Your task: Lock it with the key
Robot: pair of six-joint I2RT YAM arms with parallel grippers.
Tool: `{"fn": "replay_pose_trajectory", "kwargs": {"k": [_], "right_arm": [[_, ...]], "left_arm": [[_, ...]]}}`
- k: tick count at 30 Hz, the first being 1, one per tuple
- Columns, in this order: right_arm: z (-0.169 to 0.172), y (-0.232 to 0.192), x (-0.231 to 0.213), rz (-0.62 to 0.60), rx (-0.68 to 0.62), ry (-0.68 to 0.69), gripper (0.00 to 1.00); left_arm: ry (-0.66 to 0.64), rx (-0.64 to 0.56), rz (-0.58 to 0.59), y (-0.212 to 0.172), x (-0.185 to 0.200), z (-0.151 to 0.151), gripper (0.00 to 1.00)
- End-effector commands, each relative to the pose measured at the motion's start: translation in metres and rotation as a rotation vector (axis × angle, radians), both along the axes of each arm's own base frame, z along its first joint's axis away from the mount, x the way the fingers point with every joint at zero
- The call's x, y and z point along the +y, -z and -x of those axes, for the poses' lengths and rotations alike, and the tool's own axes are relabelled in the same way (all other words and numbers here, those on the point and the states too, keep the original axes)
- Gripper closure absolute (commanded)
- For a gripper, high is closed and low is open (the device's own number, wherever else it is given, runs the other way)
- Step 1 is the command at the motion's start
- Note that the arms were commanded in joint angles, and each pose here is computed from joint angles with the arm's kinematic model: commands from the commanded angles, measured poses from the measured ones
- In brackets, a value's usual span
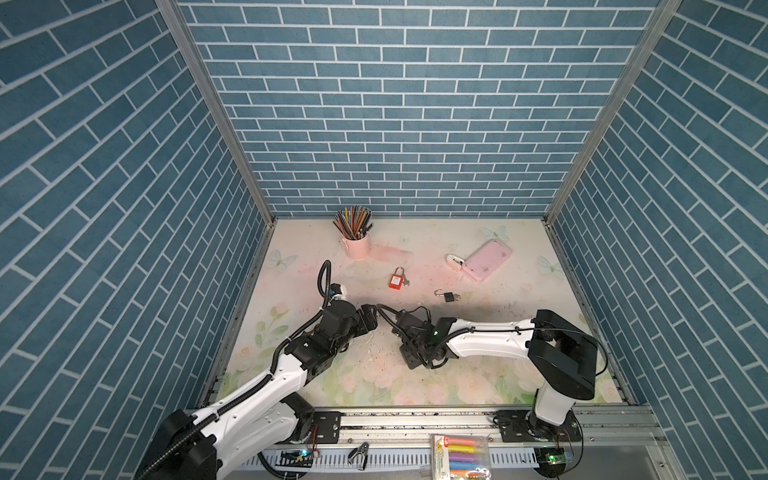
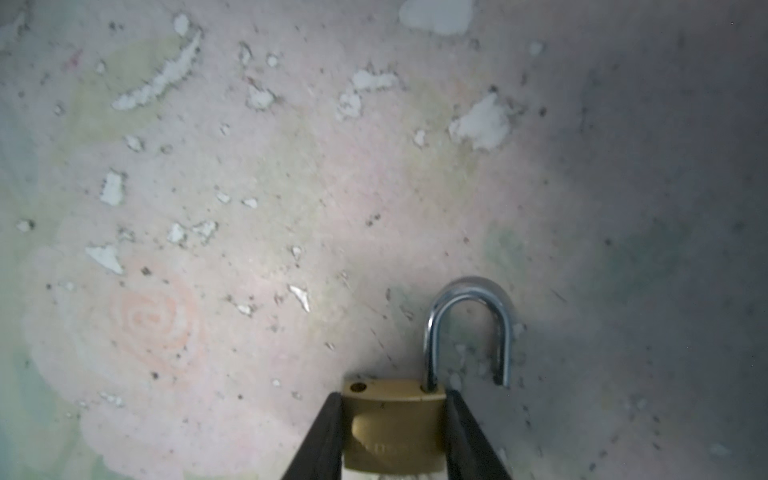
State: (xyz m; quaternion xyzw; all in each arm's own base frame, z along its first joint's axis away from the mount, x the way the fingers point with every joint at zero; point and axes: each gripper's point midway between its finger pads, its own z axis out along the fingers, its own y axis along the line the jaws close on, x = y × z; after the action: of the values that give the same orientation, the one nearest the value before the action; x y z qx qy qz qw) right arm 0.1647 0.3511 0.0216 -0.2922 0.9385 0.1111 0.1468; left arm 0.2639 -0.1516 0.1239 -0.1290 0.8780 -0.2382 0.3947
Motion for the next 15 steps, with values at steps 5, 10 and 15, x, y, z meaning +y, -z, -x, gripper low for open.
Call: {"fn": "replay_pose_trajectory", "kwargs": {"k": [5,10,15], "right_arm": [[-0.011,0.002,0.004,0.008,-0.008,0.034,0.57],[-0.013,-0.04,0.011,-0.168,-0.099,-0.012,0.42],[-0.017,-0.073,-0.007,-0.296,-0.199,0.014,0.37]], "left_arm": [[-0.055,0.01,-0.023,-0.005,0.013,0.003,0.12],[-0.077,0.01,0.016,-0.011,0.013,0.006,0.15],[-0.085,0.028,-0.005,-0.019,-0.001,0.015,0.18]]}}
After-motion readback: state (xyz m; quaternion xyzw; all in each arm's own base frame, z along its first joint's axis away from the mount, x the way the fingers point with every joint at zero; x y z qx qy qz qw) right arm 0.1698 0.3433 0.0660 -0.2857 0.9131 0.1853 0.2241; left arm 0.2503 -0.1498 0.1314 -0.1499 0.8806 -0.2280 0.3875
